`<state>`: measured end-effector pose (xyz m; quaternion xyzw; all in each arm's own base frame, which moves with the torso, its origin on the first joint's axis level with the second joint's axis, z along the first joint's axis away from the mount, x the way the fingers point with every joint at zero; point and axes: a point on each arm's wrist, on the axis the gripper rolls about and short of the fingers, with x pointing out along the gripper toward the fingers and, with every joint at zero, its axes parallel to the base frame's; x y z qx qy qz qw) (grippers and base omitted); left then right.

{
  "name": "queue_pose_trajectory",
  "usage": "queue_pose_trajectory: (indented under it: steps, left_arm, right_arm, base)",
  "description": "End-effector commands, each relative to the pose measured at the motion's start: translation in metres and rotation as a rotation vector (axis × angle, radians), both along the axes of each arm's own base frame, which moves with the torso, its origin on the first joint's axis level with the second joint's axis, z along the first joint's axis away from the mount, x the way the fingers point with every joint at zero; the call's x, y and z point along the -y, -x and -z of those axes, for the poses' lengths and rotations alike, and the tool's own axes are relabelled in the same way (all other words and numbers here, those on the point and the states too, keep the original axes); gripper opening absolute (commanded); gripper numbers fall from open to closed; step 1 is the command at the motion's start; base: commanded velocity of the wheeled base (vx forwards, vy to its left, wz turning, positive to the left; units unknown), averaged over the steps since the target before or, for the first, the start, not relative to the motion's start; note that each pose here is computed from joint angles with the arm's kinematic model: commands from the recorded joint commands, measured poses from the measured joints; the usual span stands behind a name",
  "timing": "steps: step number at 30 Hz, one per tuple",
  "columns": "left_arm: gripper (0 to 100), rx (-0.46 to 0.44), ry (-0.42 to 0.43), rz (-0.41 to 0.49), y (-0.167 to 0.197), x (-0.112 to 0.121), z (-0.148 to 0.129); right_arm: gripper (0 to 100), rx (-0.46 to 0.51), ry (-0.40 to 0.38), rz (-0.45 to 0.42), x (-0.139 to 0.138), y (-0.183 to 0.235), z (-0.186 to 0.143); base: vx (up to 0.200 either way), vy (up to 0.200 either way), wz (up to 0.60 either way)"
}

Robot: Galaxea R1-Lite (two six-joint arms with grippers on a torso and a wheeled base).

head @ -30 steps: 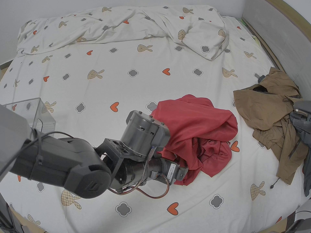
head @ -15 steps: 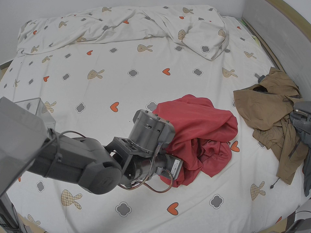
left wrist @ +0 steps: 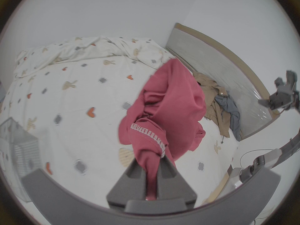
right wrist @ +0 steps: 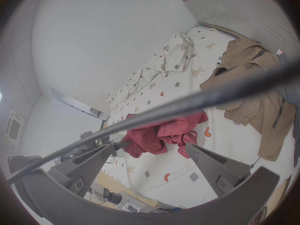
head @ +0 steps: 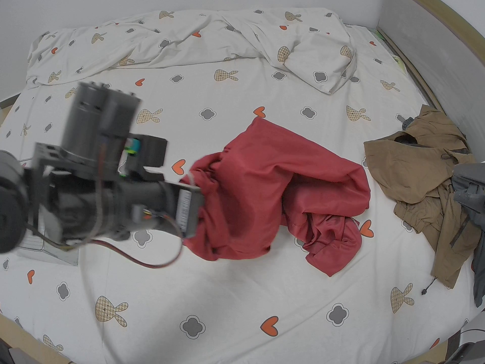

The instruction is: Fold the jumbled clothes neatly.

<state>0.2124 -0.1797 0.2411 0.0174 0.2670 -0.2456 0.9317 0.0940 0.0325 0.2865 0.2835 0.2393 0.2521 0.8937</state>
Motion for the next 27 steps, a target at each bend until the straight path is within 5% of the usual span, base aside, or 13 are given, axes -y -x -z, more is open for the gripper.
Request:
queue_pose_trajectory:
  steps: [1, 9, 21, 27]
  left_arm:
    - [0, 0.17, 0.136, -0.218, 0.051, -0.094, -0.079]
    - [0, 0.168, 0.166, -0.431, 0.06, -0.134, -0.076]
    - [0, 0.108, 0.139, -0.434, 0.06, -0.134, -0.055]
    - [0, 0.074, 0.12, -0.434, 0.059, -0.134, -0.043]
  right_arm:
    - [100, -0.06, 0.017, 0.002, -0.004, -0.016, 0.007]
    - [100, -0.16, 0.045, 0.007, -0.009, -0.039, 0.024]
    - [100, -0.217, 0.102, -0.04, -0.023, -0.071, 0.049]
    - [100, -0.272, 0.227, -0.001, -0.041, -0.1, 0.074]
  base:
    - [0.0, 0.0, 0.0]
    - [0.0, 0.0, 0.0]
    - [0.0, 0.0, 0.0]
    - [0.0, 0.0, 0.0]
